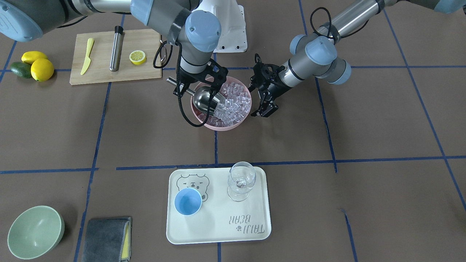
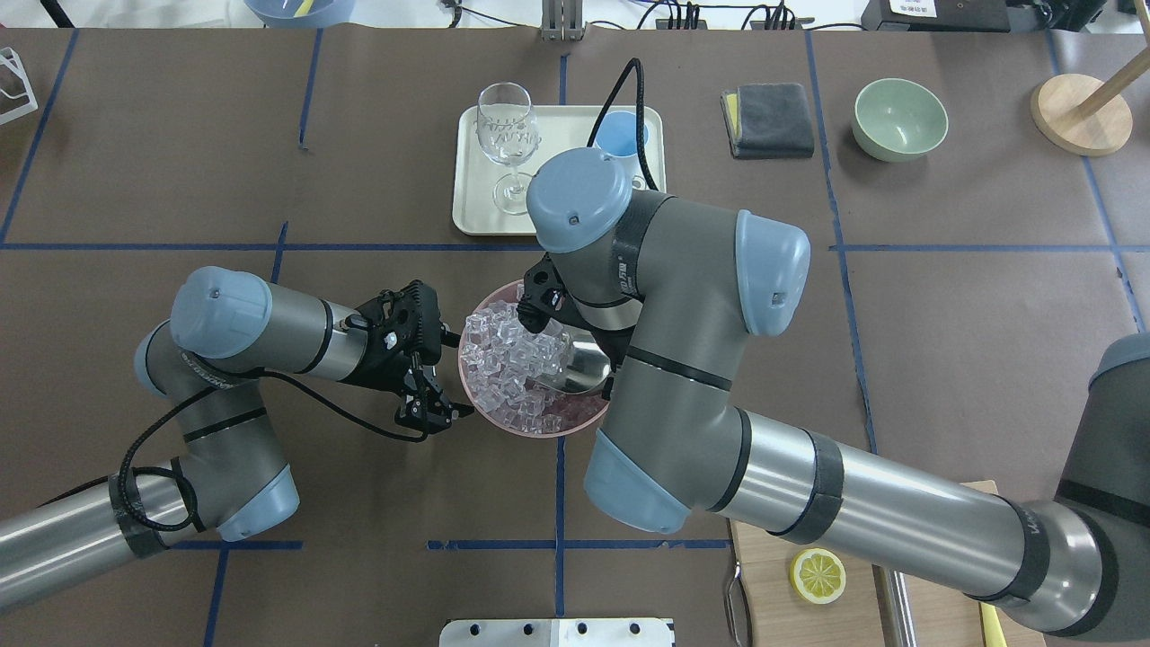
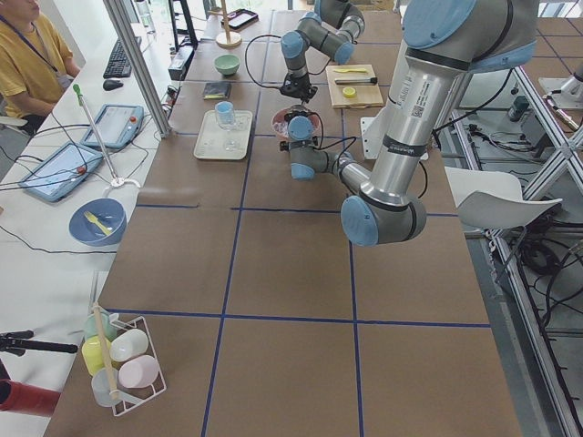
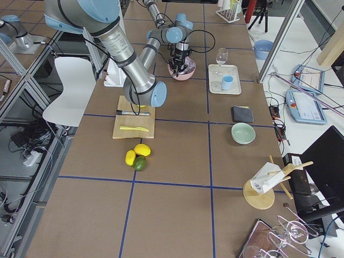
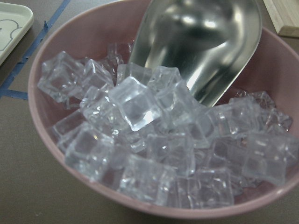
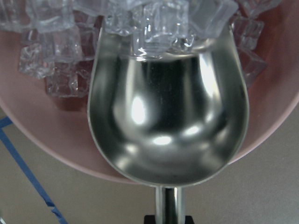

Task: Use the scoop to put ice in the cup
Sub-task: 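Dig the scoop into the ice cubes with right gripper, left gripper steadying bowl, then lift the ice-filled scoop out of the bowl with right gripper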

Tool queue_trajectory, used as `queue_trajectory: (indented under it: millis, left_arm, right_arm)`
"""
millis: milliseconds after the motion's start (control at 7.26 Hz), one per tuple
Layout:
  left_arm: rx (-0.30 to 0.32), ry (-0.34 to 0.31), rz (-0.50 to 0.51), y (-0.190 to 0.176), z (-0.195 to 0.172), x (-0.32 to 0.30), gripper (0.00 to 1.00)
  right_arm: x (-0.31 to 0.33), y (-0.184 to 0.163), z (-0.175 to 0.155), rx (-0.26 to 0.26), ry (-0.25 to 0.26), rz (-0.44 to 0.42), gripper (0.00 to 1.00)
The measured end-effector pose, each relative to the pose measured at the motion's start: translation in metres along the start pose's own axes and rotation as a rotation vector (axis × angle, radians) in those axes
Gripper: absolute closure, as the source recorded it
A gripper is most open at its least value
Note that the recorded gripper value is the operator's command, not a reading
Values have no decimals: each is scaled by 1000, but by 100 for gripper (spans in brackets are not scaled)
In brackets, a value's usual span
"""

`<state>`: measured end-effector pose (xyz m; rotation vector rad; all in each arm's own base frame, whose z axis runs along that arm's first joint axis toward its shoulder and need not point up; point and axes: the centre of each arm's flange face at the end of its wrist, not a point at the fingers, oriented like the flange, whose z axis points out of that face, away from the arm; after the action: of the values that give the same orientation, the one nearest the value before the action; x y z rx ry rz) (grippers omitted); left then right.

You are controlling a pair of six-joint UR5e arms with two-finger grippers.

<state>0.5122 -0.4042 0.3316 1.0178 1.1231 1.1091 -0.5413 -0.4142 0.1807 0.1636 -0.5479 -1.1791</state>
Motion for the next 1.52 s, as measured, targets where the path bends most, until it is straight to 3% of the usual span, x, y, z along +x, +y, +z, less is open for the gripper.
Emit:
queue_trajectory:
  millis: [551,1515]
  left_arm:
    - [1,0,0,0,0,0,0]
    - [8,-2,3,-4,-4,0,0]
  right_arm:
    - [11,26,19,136,-15,21,100]
    - [5,46,11,302,-41,104,100]
